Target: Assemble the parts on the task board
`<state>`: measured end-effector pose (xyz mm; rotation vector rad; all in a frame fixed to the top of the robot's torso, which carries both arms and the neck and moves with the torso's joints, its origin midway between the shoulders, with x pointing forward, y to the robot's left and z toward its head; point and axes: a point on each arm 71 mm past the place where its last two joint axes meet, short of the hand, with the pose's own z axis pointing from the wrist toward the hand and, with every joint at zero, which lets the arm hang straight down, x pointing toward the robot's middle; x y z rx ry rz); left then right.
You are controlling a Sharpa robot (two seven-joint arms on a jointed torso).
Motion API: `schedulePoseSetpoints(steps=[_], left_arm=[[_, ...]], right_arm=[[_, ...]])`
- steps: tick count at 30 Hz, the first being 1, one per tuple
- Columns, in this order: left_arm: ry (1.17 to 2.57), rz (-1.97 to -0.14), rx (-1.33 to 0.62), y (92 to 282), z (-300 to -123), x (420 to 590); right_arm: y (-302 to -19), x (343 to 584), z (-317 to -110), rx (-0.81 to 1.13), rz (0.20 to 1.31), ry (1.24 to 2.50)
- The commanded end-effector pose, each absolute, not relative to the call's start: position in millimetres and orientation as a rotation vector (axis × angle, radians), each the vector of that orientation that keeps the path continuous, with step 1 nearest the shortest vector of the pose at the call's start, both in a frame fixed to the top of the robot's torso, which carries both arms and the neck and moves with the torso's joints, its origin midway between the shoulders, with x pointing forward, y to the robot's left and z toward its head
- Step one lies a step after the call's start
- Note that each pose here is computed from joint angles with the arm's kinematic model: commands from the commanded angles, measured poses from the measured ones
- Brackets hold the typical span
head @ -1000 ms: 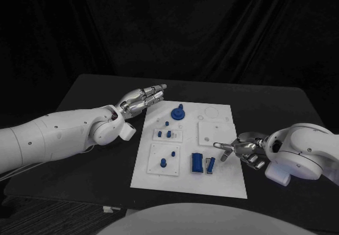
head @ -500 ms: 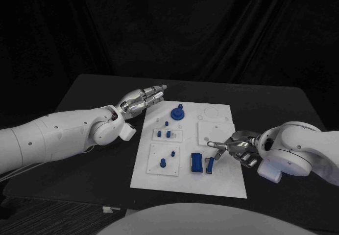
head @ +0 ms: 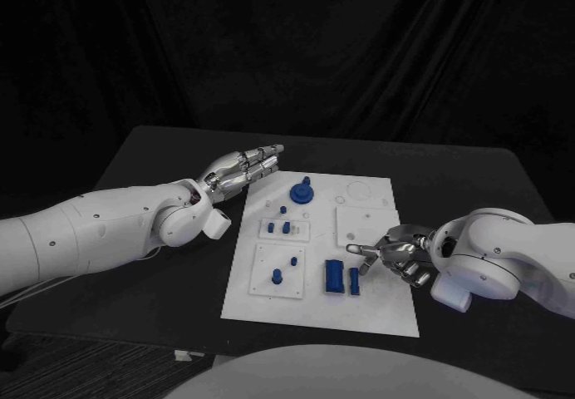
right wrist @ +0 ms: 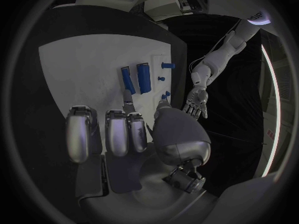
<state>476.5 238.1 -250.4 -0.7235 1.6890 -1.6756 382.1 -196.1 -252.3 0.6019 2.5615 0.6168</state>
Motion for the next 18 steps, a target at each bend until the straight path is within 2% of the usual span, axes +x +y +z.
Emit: schedulePoseSetpoints(steps=[1,10,18], left_arm=[[1.686,-1.697,-0.718,236.3,-250.0,475.6],[1.683,-1.697,-0.719,237.9,-250.0,474.9],[1.676,-1.693,-0.72,240.3,-249.7,474.6]], right_arm=[[-196,381,-253,0.602,0.628,2.568],[-199,381,-245,0.624,0.693,2.432],[-201,376,-232,0.472,0.764,2.298]])
